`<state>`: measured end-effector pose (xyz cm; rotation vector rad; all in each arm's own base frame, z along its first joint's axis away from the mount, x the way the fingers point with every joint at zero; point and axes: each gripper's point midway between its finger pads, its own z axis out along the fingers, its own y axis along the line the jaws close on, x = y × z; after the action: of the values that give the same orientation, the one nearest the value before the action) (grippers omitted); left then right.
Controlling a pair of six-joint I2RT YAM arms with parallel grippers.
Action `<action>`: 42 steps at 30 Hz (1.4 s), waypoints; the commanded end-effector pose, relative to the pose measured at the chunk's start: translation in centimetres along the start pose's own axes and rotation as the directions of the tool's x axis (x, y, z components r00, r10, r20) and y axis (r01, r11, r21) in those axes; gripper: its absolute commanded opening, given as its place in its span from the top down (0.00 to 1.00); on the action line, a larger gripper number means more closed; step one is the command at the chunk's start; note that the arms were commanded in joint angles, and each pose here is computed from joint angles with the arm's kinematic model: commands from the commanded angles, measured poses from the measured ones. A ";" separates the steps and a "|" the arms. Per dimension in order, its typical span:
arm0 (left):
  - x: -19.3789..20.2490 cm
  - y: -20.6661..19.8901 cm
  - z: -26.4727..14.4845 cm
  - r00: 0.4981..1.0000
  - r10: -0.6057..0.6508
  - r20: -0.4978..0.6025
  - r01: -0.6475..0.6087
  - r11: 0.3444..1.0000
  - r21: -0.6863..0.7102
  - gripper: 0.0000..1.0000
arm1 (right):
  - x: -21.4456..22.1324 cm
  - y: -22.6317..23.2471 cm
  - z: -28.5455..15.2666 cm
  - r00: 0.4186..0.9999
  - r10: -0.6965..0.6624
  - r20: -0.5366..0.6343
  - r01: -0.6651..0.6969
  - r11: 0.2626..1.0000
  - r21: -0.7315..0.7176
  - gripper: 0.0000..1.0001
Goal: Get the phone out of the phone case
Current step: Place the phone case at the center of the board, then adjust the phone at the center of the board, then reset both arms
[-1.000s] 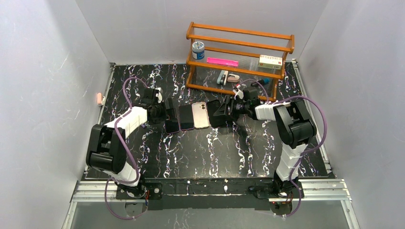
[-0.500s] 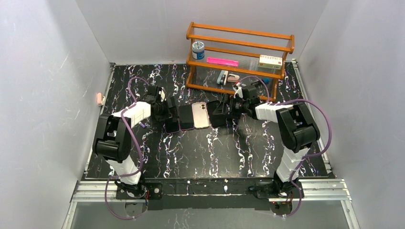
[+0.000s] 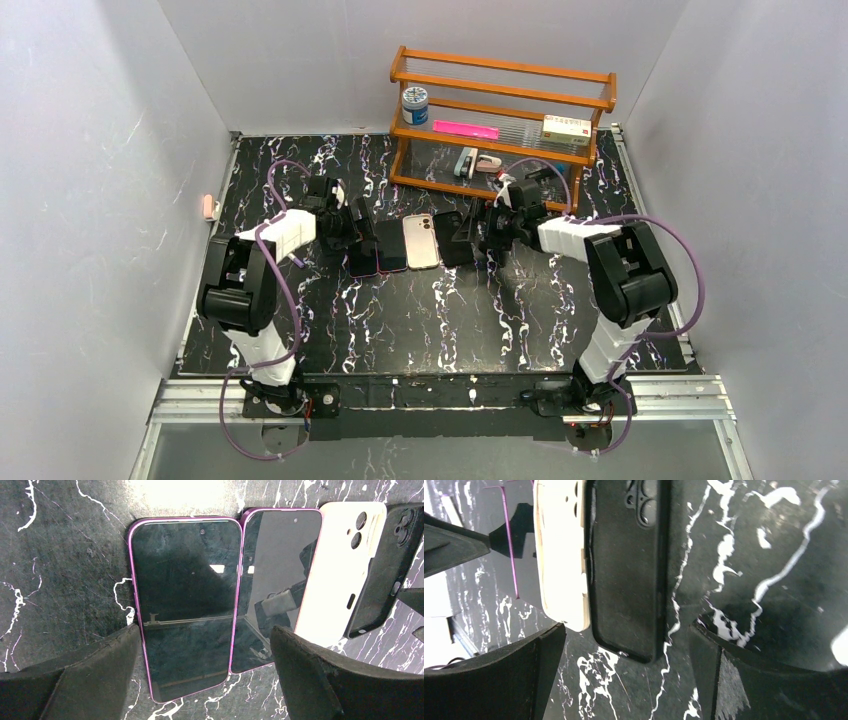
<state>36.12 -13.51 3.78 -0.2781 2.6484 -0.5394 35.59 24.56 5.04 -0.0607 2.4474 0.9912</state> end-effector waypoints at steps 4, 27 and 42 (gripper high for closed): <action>-1.8 0.0 -4.2 0.991 0.077 0.108 -0.071 0.996 -0.056 0.02 | -2.4 -0.2 -5.0 0.987 -0.071 0.147 0.046 0.985 0.163 0.01; -3.3 3.0 -38.5 0.326 0.150 0.933 0.091 0.978 -0.189 0.02 | -5.3 3.3 -36.0 0.466 -0.367 0.805 -0.095 0.884 0.458 0.01; -2.2 4.8 -34.2 0.280 0.126 0.952 0.103 0.982 -0.160 0.02 | -3.2 0.8 -38.9 0.305 -0.462 0.833 -0.142 0.843 0.519 0.01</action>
<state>22.30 2.27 30.01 -0.4208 1.4984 0.0057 21.73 -0.25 29.19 0.3354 1.4599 0.0966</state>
